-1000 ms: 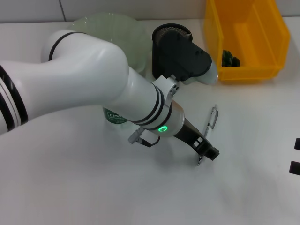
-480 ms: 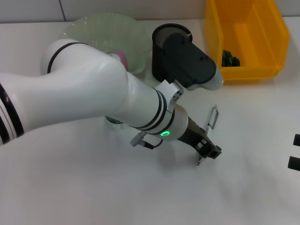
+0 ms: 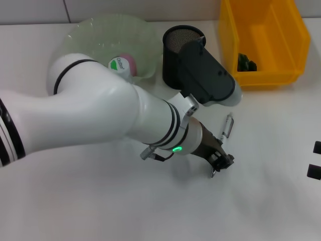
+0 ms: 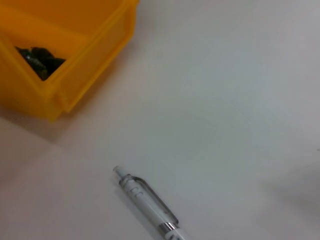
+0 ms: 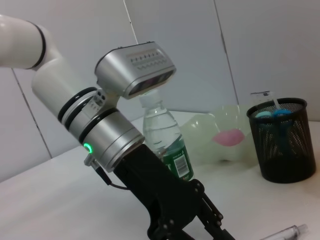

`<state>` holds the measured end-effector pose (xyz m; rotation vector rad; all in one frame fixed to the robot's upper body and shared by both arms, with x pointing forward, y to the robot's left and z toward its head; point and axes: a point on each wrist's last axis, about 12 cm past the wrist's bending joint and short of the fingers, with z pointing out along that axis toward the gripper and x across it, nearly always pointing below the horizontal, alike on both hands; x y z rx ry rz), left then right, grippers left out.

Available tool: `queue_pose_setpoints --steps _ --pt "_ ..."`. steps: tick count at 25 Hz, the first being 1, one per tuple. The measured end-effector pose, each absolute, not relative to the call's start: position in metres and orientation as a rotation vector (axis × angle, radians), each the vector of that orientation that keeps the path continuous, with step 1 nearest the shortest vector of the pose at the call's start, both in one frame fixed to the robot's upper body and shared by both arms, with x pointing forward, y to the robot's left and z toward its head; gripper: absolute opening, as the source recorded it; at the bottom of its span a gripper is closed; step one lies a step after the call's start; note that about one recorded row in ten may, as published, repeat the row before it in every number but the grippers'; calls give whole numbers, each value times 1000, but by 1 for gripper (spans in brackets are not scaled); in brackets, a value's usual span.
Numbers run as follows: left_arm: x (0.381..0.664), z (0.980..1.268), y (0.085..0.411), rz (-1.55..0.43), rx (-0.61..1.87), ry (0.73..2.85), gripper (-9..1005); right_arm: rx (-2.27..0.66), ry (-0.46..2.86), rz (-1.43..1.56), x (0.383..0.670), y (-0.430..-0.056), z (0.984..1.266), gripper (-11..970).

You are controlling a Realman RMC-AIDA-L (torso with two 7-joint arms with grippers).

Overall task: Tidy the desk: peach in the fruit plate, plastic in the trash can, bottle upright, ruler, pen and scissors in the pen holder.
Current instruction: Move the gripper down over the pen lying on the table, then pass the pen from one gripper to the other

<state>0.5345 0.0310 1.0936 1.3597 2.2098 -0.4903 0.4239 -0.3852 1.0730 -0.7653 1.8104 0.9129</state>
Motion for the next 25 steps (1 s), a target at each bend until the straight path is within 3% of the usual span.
queue_pose_setpoints --steps 2,8,25 --pt "534 1093 31 -490 1360 2207 383 -765 1811 913 424 -385 1073 620" --pt "533 1091 31 -489 1366 2195 391 -767 1810 910 427 -384 1073 617" --pt "532 1085 37 -395 1420 2156 222 -760 1807 907 433 -382 1072 610"
